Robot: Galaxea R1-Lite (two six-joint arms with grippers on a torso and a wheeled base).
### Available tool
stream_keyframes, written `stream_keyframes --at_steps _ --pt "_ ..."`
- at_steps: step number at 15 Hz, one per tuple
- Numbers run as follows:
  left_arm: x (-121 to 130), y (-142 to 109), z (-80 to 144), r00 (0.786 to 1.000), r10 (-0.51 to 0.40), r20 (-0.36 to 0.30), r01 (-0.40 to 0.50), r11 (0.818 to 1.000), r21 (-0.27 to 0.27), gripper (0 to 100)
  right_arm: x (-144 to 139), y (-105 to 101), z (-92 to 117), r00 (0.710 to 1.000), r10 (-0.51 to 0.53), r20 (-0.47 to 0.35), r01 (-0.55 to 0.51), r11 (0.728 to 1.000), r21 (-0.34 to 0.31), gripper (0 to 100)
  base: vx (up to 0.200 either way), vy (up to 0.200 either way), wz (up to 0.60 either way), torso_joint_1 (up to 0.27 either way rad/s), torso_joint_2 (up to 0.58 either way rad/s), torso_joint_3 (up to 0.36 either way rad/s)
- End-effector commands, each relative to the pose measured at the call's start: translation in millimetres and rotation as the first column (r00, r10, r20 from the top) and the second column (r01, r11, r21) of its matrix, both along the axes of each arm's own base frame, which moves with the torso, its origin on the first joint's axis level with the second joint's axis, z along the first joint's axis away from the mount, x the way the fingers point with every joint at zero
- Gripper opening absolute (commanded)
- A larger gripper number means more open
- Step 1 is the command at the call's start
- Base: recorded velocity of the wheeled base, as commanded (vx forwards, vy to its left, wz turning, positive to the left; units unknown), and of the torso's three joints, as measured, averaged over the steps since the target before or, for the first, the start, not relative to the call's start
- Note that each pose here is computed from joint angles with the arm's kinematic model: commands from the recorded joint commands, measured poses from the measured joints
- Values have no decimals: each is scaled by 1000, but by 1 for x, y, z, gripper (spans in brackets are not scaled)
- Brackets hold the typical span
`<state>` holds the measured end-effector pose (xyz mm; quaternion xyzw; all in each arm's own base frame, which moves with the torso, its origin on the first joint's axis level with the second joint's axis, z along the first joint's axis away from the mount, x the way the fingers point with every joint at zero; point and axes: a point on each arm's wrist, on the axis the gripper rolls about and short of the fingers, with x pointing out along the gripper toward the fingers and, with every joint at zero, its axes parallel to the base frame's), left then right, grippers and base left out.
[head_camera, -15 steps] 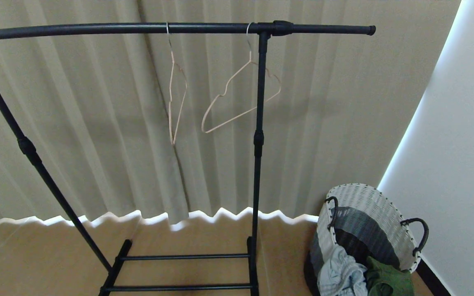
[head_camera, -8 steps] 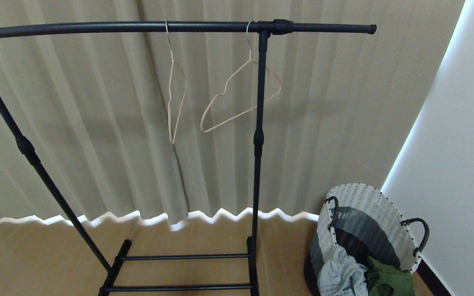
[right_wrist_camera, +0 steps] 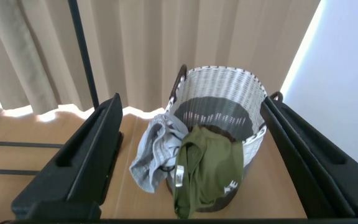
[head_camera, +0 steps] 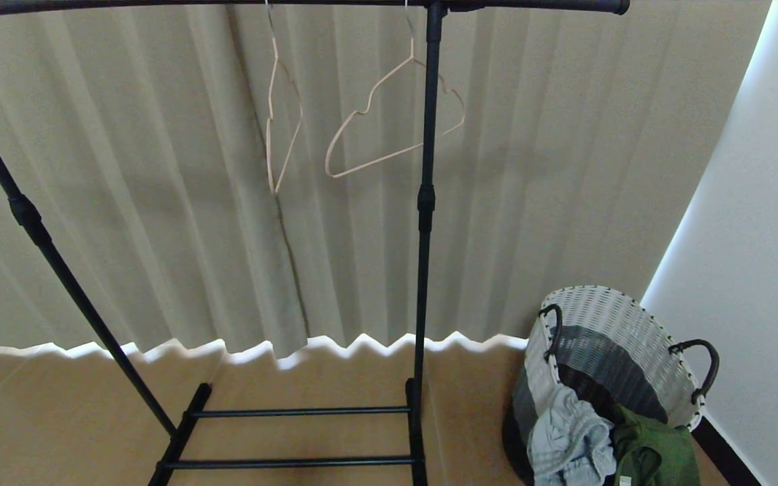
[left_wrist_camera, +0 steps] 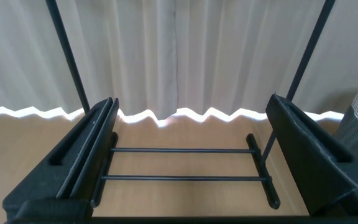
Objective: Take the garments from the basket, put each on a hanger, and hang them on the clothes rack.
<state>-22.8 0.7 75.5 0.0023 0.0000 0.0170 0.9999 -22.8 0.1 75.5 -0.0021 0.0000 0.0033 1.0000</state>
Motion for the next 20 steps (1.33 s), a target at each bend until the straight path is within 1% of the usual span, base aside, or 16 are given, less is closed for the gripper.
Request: stream_keyframes --at_steps 1,5,10,20 --pt "0 0 0 1000 -2 2 2 1000 -2 100 0 0 0 1000 1 0 -1 1000 0 100 0 0 0 -17 71 66" --pt "0 0 0 1000 -3 1 3 1000 1 100 0 0 0 1000 3 -2 -3 1000 -5 100 0 0 0 0 0 0" --pt "0 0 0 1000 10 2 -10 1000 -18 100 0 0 0 1000 3 -2 -3 1000 -5 100 0 0 0 0 0 0" --pt "0 0 0 1000 1 2 -1 1000 -14 100 0 0 0 1000 1 -2 -1 1000 -3 100 0 0 0 0 0 0"
